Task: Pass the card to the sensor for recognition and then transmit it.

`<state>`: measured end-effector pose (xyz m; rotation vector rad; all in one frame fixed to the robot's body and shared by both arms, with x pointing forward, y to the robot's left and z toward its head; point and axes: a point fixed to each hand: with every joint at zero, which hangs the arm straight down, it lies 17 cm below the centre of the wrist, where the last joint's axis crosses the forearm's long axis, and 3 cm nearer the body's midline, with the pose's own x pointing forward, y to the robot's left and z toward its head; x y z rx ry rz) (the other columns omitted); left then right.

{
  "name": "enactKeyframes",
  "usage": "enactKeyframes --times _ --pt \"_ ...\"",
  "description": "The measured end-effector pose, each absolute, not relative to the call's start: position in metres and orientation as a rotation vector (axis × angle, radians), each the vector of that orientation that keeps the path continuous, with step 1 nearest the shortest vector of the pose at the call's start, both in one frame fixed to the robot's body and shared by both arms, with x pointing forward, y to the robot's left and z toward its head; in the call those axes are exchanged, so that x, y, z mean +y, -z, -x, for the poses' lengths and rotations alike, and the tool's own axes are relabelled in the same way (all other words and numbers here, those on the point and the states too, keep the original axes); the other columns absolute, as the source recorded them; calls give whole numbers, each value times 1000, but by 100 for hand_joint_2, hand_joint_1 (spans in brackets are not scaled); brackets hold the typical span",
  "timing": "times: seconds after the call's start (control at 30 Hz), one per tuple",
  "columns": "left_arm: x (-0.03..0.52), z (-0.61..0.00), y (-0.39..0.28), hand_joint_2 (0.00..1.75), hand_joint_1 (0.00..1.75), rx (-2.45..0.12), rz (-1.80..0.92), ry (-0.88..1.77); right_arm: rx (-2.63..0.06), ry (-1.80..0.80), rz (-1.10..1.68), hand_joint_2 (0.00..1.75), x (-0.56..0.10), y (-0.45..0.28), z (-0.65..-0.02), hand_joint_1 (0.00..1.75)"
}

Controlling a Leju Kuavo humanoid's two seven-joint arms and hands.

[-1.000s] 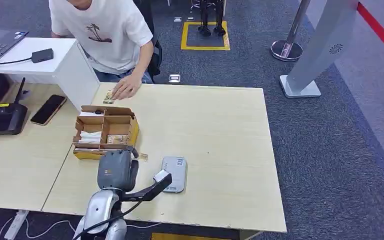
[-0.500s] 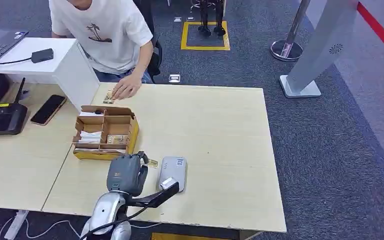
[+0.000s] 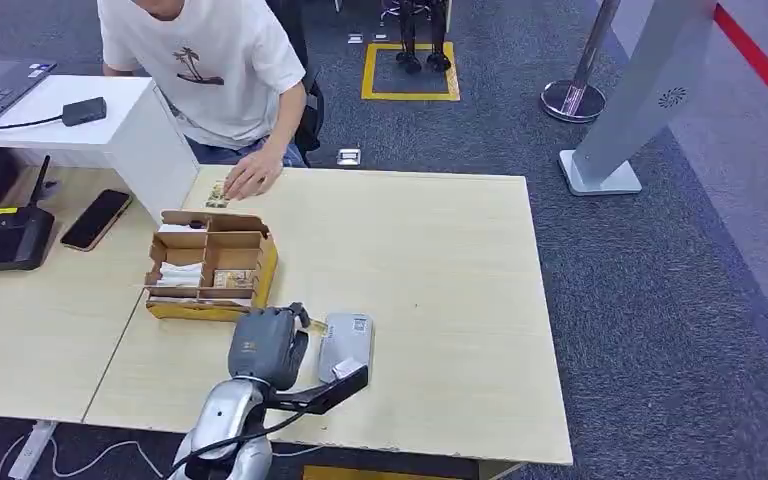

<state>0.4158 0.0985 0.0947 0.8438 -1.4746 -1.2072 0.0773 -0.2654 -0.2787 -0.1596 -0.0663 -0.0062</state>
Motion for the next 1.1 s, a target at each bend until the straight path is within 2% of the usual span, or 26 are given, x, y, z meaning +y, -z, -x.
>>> enactKeyframes --times 0.97,1.1 --pt "42 -360 -15 175 175 -1410 -541 1478 -77 -7 149 0 -266 279 -79 0" --pt "48 -362 -17 175 175 -1418 -568 1413 -75 -2 155 0 -267 279 -79 0"
